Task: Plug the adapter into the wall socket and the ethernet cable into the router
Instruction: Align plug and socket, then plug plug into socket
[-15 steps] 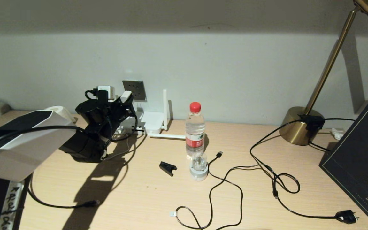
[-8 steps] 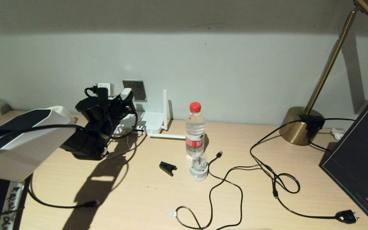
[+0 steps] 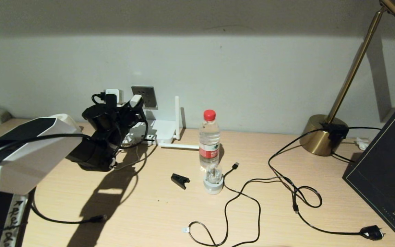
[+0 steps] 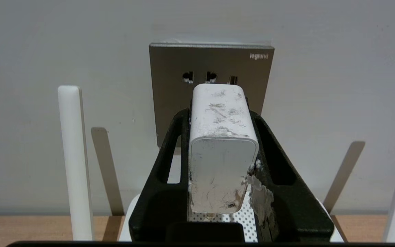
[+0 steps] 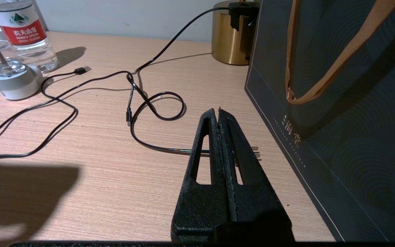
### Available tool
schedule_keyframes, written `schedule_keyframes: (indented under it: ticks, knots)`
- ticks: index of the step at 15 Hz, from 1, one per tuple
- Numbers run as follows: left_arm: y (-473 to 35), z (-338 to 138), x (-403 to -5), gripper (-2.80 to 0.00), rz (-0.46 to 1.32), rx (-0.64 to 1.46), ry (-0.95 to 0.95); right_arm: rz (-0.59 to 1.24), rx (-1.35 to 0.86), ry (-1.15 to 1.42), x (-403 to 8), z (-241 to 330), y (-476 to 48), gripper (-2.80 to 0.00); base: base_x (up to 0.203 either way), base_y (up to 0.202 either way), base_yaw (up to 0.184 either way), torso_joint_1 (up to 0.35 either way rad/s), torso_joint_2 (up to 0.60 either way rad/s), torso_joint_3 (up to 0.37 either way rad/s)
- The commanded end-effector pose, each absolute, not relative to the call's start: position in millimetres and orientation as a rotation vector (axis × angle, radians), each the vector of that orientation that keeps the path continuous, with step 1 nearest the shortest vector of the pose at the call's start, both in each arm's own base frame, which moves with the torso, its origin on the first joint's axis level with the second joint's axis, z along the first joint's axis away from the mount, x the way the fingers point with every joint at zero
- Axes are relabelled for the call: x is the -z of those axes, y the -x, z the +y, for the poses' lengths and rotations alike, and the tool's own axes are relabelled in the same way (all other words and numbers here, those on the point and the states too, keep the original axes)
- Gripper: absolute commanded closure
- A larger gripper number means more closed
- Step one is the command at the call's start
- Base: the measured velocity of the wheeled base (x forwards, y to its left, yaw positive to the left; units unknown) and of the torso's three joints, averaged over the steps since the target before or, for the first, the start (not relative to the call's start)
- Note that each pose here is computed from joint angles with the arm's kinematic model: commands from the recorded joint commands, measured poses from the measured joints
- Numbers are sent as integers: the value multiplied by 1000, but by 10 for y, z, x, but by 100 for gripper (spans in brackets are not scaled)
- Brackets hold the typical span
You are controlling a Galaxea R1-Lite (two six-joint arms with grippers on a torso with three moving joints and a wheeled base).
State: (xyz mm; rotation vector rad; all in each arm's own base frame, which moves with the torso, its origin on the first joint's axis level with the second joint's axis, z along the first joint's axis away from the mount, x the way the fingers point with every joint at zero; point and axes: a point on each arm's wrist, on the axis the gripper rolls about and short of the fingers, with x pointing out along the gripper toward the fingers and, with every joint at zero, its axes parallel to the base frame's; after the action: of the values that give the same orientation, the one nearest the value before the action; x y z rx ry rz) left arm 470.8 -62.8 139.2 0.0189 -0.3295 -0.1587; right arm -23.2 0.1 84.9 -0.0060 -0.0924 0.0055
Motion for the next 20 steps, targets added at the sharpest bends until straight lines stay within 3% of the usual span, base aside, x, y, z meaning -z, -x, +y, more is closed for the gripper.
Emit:
schedule_keyframes:
  ticks: [1,20]
  knots:
    - [-4736,-622,-1390,0,-333,157,-19,-57,-6,6,-753,1,203,0,0,0,0,0,0,0]
    - [-4825,-596,-1416,0,-315,152,-16,-57,-6,6,-753,1,203,0,0,0,0,0,0,0]
